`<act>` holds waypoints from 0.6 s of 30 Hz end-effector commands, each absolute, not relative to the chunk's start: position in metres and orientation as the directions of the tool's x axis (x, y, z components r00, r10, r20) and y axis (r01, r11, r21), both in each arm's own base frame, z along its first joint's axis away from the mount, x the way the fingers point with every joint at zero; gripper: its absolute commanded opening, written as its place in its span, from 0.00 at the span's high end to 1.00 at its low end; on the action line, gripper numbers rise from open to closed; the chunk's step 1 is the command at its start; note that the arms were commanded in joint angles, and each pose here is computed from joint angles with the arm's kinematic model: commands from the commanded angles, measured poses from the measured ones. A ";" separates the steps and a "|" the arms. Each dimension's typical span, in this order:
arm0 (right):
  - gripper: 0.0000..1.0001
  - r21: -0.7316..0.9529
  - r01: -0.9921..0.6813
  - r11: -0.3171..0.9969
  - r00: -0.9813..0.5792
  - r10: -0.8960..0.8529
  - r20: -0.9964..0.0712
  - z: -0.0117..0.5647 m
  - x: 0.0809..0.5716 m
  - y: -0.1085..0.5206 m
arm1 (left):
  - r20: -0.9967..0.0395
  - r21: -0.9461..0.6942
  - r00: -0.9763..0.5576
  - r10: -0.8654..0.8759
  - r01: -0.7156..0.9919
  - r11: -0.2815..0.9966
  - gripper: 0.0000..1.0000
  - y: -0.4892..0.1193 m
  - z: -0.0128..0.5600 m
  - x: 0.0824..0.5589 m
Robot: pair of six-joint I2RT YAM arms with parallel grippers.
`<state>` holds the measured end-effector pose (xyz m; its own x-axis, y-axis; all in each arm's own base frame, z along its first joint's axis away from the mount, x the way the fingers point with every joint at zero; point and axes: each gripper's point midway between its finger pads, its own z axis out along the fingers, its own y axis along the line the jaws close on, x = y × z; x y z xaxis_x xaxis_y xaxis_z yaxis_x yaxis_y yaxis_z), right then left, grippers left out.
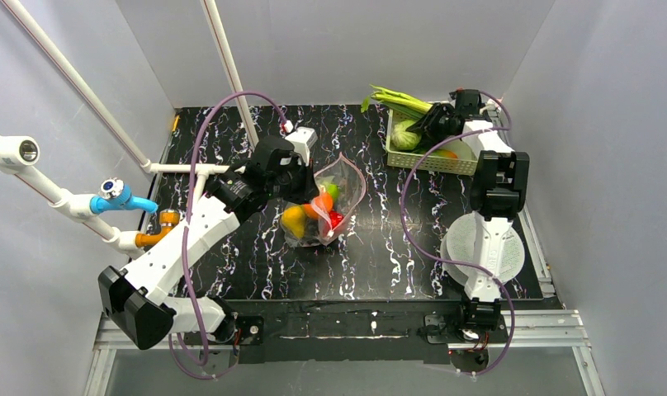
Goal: Place the food in the zip-top bag and seal the zipper
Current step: Pick up the fake vegetable from the bin.
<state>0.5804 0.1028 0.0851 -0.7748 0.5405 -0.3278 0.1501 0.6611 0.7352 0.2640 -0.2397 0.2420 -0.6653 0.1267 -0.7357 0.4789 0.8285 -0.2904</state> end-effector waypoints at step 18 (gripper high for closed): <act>0.80 0.698 0.039 0.715 -0.714 0.509 -0.481 0.222 0.436 0.102 | -0.712 -0.310 -0.691 0.125 0.469 0.827 1.00 -0.240 0.234 0.261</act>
<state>0.4785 0.0865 0.2047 -0.6963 0.5198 -0.4949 0.0869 0.7455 0.6608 0.2623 -0.2422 0.2360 -0.6838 0.1265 -0.7187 0.4741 0.8257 -0.3057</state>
